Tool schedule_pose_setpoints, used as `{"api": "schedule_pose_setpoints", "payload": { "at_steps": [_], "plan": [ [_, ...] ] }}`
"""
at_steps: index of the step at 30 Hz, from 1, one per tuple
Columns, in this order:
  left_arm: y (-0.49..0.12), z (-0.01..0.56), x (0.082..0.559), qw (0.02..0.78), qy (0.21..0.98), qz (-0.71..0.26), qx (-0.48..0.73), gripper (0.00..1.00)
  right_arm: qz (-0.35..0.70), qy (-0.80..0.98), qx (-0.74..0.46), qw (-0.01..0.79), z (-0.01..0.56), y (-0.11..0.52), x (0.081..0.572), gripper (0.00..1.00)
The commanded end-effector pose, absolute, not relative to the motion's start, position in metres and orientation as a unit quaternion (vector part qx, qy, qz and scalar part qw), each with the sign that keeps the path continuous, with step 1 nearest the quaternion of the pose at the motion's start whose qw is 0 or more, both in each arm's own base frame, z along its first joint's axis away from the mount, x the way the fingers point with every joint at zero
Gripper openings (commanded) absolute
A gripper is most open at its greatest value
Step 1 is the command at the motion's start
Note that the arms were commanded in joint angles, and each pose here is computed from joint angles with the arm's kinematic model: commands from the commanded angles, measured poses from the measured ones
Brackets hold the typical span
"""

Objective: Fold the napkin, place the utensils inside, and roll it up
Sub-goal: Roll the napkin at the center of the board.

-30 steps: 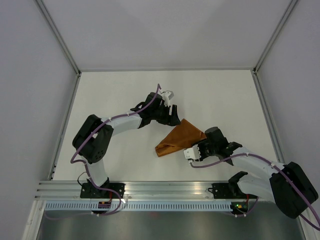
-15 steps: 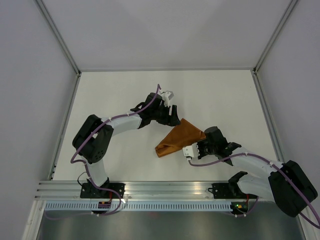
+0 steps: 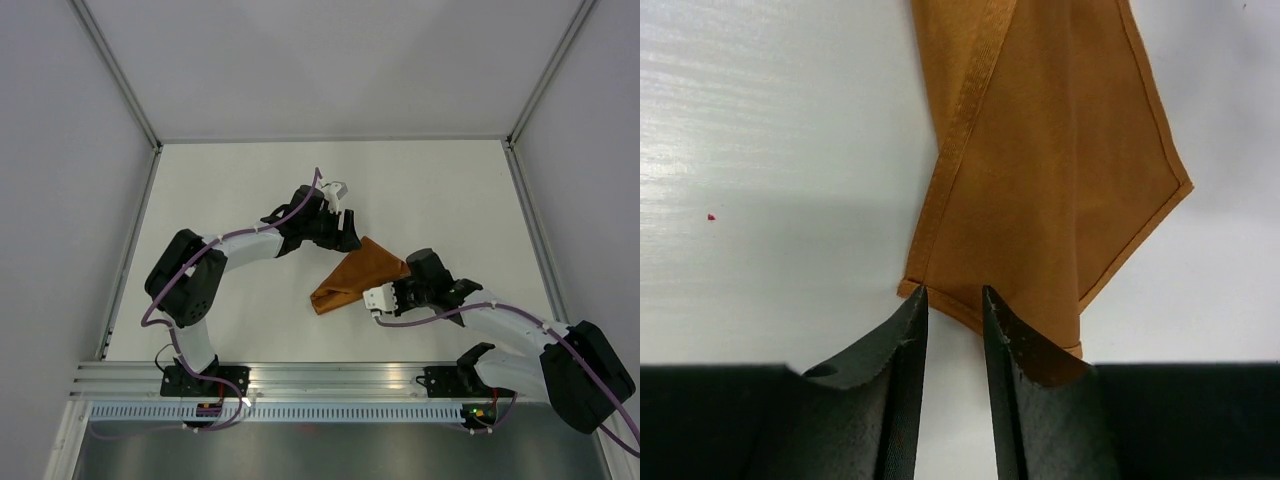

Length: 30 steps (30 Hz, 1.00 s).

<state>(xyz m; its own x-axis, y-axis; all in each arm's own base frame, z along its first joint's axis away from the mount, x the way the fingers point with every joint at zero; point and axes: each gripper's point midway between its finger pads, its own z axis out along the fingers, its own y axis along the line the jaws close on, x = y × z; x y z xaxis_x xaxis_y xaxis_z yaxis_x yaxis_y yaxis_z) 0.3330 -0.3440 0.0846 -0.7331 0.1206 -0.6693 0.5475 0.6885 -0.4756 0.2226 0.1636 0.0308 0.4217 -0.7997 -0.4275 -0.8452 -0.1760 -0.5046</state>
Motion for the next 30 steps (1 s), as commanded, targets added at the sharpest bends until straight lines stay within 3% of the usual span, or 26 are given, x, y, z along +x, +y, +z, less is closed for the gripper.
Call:
{"api": "schedule_pose_setpoints", "payload": {
  "at_steps": [1,4,8,20,30],
  "plan": [
    [-0.349,0.103,0.338,0.328,0.855,-0.359,0.182,0.77,0.061,0.538,-0.764,0.350,0.041,0.174,0.220,0.34],
    [-0.347,0.101,0.337,0.326,0.856,-0.358,0.182,0.77,0.066,0.541,-0.766,0.340,0.035,0.175,0.217,0.37],
    [-0.346,0.100,0.337,0.324,0.857,-0.358,0.183,0.77,0.074,0.552,-0.772,0.308,0.022,0.173,0.214,0.32],
    [-0.344,0.099,0.340,0.320,0.855,-0.361,0.188,0.76,0.085,0.567,-0.779,0.252,0.002,0.167,0.211,0.37],
    [-0.342,0.096,0.341,0.314,0.856,-0.363,0.191,0.76,0.108,0.582,-0.787,0.171,-0.015,0.155,0.197,0.31]
  ]
}}
